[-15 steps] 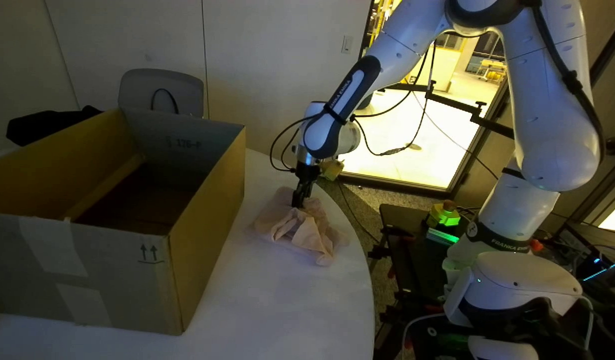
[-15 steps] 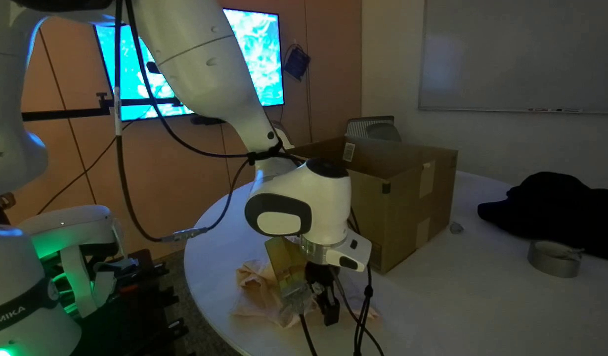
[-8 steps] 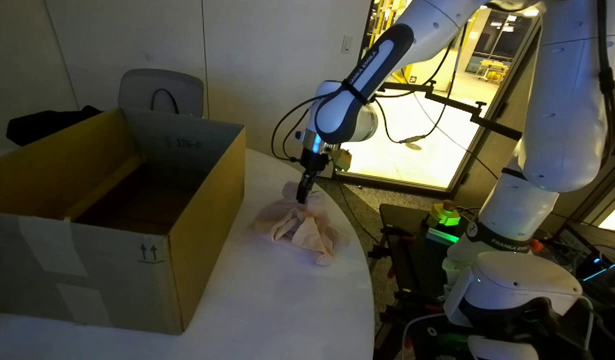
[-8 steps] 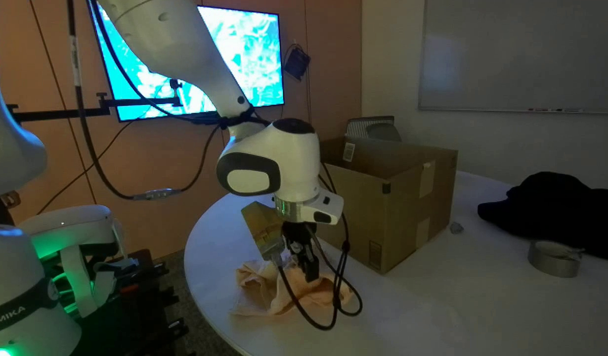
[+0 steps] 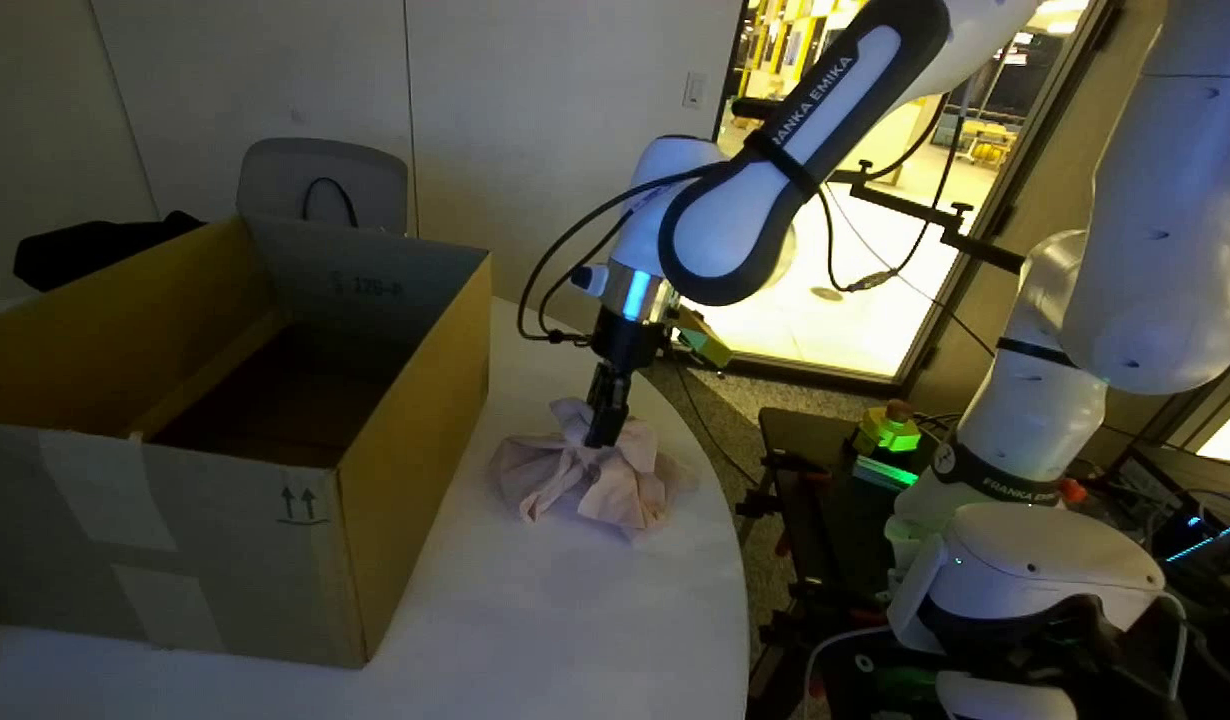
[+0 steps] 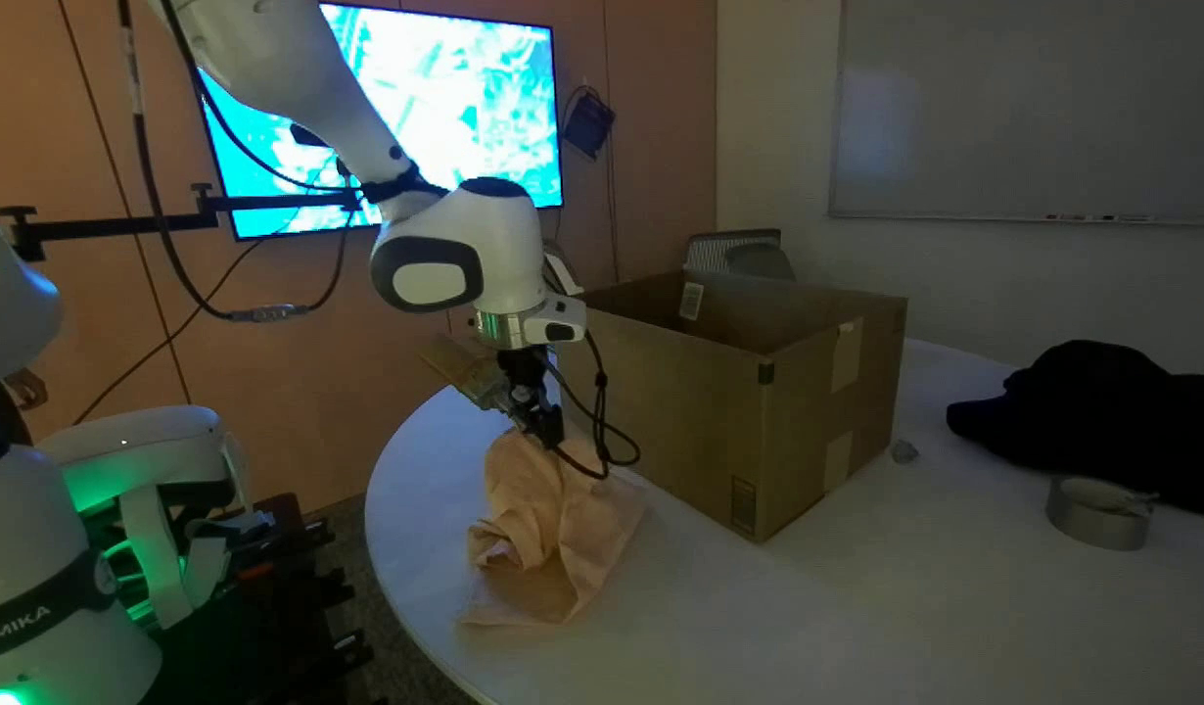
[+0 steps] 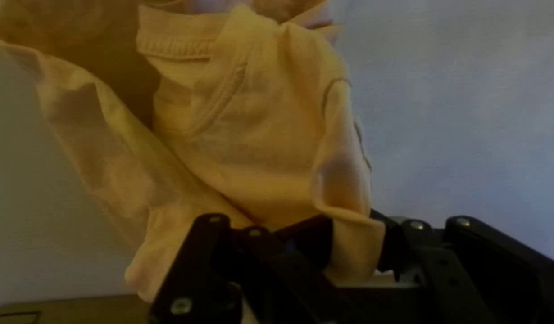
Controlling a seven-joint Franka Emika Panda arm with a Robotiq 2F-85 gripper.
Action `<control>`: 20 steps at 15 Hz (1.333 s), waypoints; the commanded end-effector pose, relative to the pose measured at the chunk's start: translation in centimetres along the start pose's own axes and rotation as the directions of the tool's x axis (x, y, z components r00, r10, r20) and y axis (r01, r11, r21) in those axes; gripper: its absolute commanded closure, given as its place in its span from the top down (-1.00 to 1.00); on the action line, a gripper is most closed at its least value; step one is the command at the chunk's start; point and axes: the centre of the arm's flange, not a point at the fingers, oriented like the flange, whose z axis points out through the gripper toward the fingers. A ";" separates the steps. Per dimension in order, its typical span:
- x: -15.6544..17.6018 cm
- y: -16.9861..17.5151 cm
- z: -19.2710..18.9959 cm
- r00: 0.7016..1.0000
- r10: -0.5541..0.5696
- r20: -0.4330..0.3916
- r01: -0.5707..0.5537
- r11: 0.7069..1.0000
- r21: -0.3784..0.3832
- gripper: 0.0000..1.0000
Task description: Put the marker on the towel and wrap it, then put it in the box
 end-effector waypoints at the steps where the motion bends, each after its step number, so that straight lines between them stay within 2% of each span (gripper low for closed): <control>1: 1.0 -5.1 2.7 0.994 -0.082 0.067 0.083 0.996 -0.012 -0.39; 5: 0.5 -7.8 4.4 0.982 -0.142 0.125 0.146 0.989 -0.029 0.19; 10: -0.2 -7.0 3.4 0.984 -0.132 0.122 0.143 0.986 -0.084 0.93; 11: -0.2 -6.6 3.3 0.984 -0.126 0.123 0.137 0.986 -0.090 1.00; 13: -0.2 -5.4 3.6 0.987 -0.103 0.125 0.117 0.987 -0.107 1.00; 20: 0.6 -0.4 9.2 0.989 -0.010 0.149 0.038 0.983 -0.181 1.00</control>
